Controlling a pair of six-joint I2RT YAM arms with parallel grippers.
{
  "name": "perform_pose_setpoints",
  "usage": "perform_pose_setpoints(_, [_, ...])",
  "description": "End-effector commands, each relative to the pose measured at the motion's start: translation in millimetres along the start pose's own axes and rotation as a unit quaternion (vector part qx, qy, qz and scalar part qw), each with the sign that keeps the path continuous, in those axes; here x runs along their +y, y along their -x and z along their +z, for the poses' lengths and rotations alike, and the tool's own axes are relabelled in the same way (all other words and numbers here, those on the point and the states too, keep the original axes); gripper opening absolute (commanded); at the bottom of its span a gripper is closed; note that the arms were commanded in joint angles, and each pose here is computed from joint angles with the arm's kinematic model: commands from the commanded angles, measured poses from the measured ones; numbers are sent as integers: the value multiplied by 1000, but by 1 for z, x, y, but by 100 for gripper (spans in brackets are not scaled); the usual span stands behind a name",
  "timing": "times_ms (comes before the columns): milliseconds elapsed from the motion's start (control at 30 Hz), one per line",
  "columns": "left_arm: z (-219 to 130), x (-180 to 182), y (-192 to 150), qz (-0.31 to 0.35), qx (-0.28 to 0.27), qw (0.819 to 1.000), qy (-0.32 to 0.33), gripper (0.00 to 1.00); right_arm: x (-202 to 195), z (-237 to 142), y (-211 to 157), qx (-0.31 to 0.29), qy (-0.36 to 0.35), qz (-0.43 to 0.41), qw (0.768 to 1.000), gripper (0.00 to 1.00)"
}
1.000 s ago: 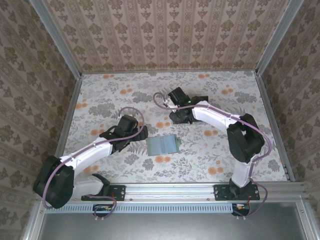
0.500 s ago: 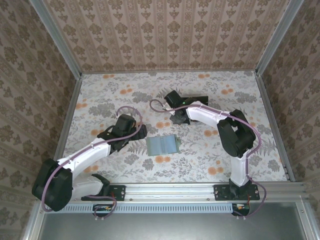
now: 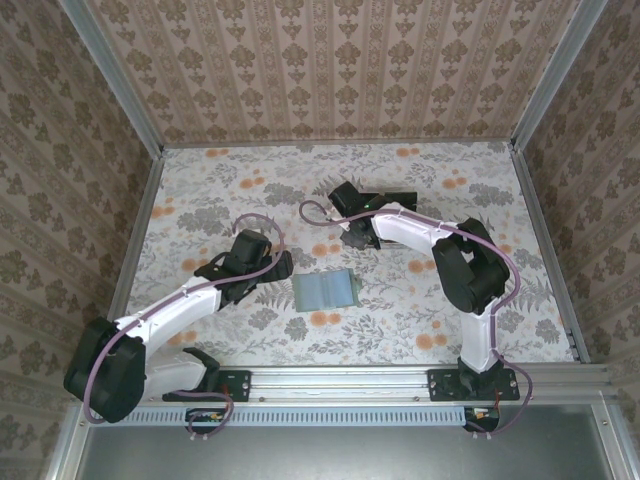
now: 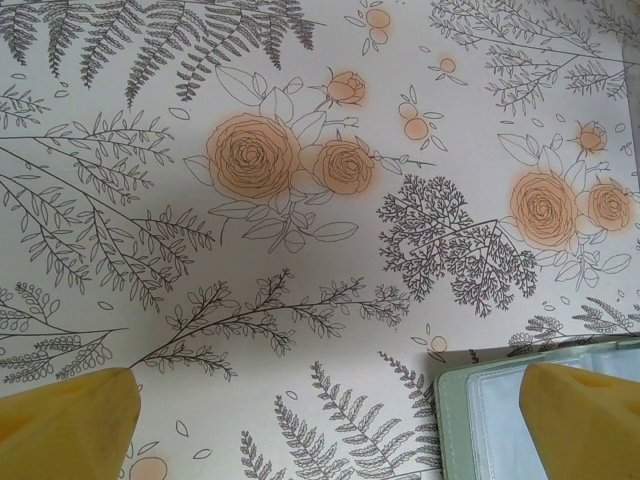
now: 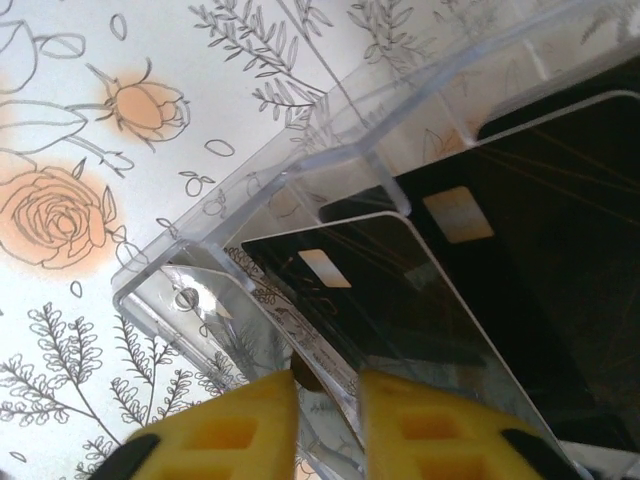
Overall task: Put the credit cards into the card holder
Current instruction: Pick up the credit card from the storage box.
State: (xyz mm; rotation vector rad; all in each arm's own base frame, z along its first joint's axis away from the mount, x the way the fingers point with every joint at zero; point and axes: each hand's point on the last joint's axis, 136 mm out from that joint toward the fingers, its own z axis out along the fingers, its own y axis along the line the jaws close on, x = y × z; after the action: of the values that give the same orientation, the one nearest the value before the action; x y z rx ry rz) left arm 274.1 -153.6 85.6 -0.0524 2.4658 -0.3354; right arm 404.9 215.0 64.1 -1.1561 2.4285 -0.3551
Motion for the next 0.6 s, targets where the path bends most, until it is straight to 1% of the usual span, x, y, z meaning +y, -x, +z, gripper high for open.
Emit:
perform_pose_setpoints(0, [-2, 1, -3, -1, 4, 1000, -5, 100, -6, -19, 5, -8, -2, -1, 1000, 17])
perform_pose_setpoints(233, [-1, 1, -4, -2, 4, 1000, -7, 100, -8, -26, 9, -13, -4, -9, 1000, 14])
perform_pose_setpoints(433, [-1, -1, -3, -3, 3, 1000, -9, 100, -13, -36, 17, -25, -12, -13, 1000, 7])
perform_pose_setpoints(567, [-1, -1, -3, -3, 4, 1000, -10, 100, -16, -44, 23, -37, -19, -17, 999, 6])
